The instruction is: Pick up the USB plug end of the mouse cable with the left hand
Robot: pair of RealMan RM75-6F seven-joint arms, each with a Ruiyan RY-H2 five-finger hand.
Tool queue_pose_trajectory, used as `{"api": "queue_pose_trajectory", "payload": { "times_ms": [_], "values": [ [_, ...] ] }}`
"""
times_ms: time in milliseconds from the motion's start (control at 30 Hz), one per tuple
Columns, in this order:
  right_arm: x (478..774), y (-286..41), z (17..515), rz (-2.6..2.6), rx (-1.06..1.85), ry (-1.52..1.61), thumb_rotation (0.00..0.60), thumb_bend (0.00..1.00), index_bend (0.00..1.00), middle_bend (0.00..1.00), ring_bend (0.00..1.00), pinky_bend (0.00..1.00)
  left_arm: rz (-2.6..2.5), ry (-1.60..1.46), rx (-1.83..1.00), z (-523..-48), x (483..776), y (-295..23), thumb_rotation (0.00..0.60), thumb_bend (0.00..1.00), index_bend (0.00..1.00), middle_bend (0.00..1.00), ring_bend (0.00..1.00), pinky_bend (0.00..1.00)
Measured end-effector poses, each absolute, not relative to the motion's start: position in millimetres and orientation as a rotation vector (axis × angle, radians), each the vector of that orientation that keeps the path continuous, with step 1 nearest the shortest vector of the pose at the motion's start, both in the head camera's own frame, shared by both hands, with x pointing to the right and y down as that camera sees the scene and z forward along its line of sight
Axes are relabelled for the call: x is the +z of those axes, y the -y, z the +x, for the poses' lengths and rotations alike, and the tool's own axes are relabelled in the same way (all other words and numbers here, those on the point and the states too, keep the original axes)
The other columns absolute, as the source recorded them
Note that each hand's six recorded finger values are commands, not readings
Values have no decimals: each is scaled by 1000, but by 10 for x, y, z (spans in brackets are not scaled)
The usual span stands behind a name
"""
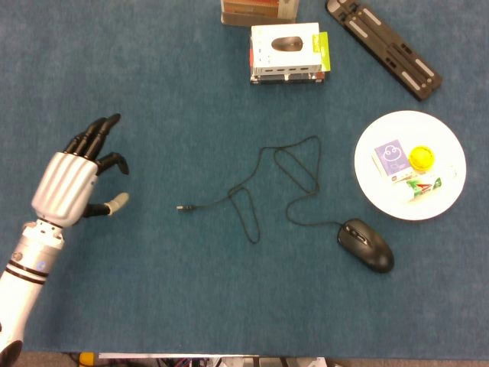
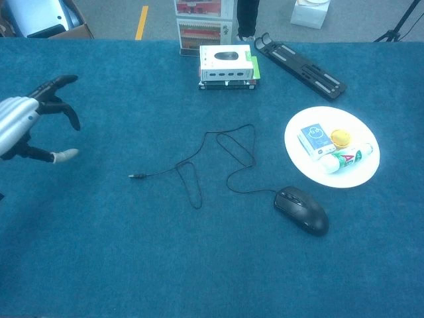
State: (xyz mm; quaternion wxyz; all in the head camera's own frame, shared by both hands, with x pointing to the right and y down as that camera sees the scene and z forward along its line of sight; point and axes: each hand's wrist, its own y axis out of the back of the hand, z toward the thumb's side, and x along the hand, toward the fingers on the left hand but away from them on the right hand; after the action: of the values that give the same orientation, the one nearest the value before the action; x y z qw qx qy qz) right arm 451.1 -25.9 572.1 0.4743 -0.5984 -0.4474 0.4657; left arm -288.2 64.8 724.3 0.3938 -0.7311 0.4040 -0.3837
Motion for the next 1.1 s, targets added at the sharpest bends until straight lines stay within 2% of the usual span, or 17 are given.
{"api": "queue_pose_trajectory", "payload": {
  "times_ms": [233, 667, 900, 1100],
  "values": [
    [5636, 333, 4486, -1439, 1136, 1091, 600, 37, 366, 180, 165, 303, -1921, -956, -999, -2725, 7387, -732, 600, 201, 463, 0, 0, 92],
    [5619, 333, 4541, -1422, 1151, 1100, 600, 37, 366, 180, 165, 302, -1932, -860, -995, -2520, 7545, -826, 600, 202, 467, 0, 0, 71],
    [5613, 346, 4548, -1421, 1148, 1103, 600, 37, 366, 180, 165, 302, -2003, -822, -1022, -2462, 7649, -821, 600, 307, 471, 0, 0, 71],
    [5618, 342, 4548, -1426, 1142, 1100, 600, 37, 366, 180, 165, 303, -2100, -774, -1068, -2387, 7725, -803, 600, 318, 470, 0, 0, 71]
  ]
}}
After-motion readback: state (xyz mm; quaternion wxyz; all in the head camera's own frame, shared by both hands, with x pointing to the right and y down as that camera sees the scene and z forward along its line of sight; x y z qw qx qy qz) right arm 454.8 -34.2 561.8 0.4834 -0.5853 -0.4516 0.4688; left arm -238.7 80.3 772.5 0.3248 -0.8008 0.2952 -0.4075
